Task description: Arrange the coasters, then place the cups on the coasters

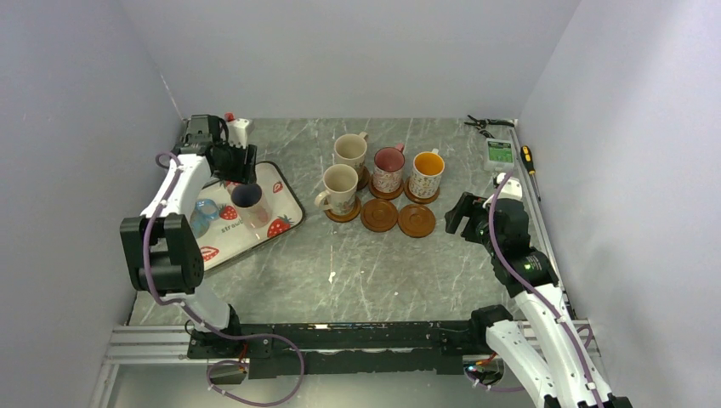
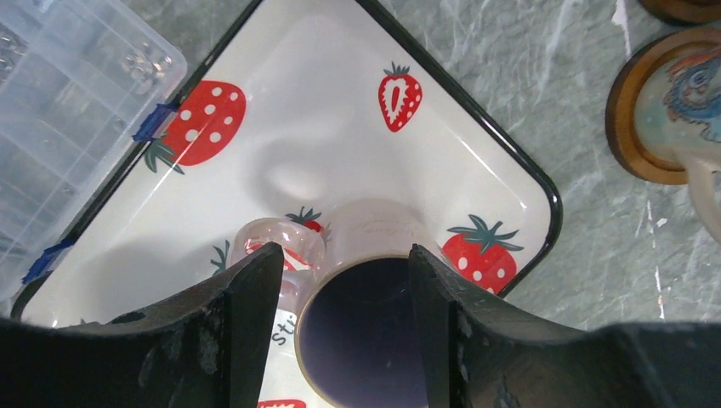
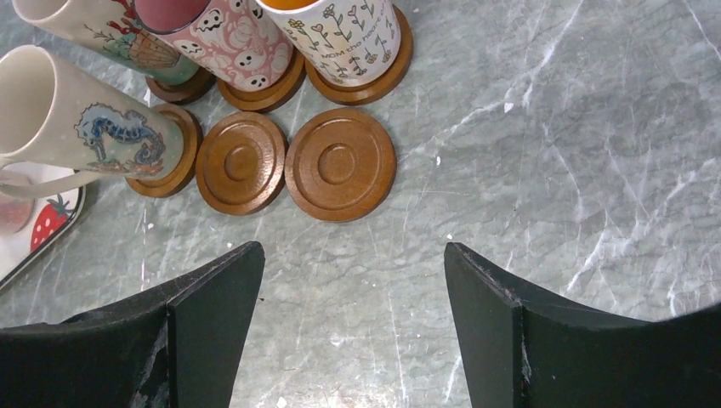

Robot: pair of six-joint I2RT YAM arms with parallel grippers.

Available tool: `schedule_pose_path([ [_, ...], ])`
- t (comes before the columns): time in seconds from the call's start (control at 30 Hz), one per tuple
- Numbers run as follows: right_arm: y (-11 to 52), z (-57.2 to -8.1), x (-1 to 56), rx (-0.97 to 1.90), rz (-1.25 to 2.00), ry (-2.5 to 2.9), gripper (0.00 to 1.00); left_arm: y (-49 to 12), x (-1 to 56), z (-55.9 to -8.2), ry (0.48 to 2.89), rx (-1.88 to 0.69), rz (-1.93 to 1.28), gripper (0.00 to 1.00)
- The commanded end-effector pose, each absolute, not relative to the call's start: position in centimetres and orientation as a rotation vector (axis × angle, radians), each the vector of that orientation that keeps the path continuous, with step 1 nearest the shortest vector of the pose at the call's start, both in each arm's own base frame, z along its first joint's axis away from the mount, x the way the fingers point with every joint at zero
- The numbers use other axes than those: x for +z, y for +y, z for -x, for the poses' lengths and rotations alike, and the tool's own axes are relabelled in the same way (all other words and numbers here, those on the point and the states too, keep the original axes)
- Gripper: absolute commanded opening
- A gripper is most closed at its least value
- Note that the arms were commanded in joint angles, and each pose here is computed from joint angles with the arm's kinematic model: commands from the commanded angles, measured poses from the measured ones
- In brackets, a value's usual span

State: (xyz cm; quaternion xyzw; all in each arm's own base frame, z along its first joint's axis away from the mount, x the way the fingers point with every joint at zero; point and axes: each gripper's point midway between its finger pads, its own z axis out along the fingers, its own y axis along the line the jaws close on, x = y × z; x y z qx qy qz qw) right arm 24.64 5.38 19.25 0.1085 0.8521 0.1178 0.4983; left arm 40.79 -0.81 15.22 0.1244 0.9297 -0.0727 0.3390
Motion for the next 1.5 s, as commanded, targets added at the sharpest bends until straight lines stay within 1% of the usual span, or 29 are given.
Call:
schedule_pose_path([
  [0.0, 5.3, -24.9, 21.3, 0.297, -0.273, 2.013, 0.82, -0.8, 15.2, -41.7, 2.403, -0.194, -0.390, 0.61],
  [0.13, 5.2, -24.8, 21.4, 0.289, -0.275, 2.016, 0.82, -0.7, 14.5, -41.6, 2.386, -0.206, -0.389, 0.61],
  [0.3, 5.2, -24.8, 21.1, 0.292, -0.279, 2.020, 0.82, -0.9, 13.4, -41.5, 2.419, -0.241, -0.394, 0.57],
  [0.43, 5.2, -24.8, 21.0, 0.297, -0.284, 2.021, 0.82, -0.8, 13.5, -41.4, 2.423, -0.237, -0.368, 0.58],
  [0.6, 5.2, -24.7, 20.7, 0.294, -0.286, 2.027, 0.82, -0.8, 14.5, -41.0, 2.375, -0.284, -0.356, 0.62],
  [0.77, 5.4, -24.9, 20.7, 0.301, -0.281, 2.029, 0.82, -1.1, 14.1, -41.4, 2.371, -0.313, -0.381, 0.61],
  [1.0, 5.4, -24.9, 20.5, 0.302, -0.282, 2.037, 0.82, -1.6, 13.8, -42.3, 2.369, -0.359, -0.377, 0.50],
  [1.13, 5.4, -24.9, 20.5, 0.306, -0.286, 2.035, 0.82, -1.4, 13.7, -41.8, 2.375, -0.320, -0.370, 0.40],
  [1.2, 5.4, -24.8, 20.5, 0.307, -0.287, 2.035, 0.82, -0.9, 13.4, -41.2, 2.410, -0.240, -0.331, 0.30],
  [1.23, 5.4, -24.8, 20.6, 0.304, -0.286, 2.033, 0.82, -0.7, 13.3, -40.7, 2.429, -0.184, -0.313, 0.28],
  [1.33, 5.2, -24.7, 20.6, 0.290, -0.290, 2.029, 0.82, -0.4, 13.4, -39.6, 2.456, -0.021, -0.234, 0.24],
  [1.43, 5.1, -24.8, 20.4, 0.286, -0.284, 2.032, 0.82, -1.3, 13.3, -38.0, 2.512, -0.015, -0.159, 0.22],
  [1.47, 5.2, -24.8, 20.4, 0.287, -0.284, 2.036, 0.82, -1.1, 13.1, -37.4, 2.544, -0.010, -0.125, 0.24],
])
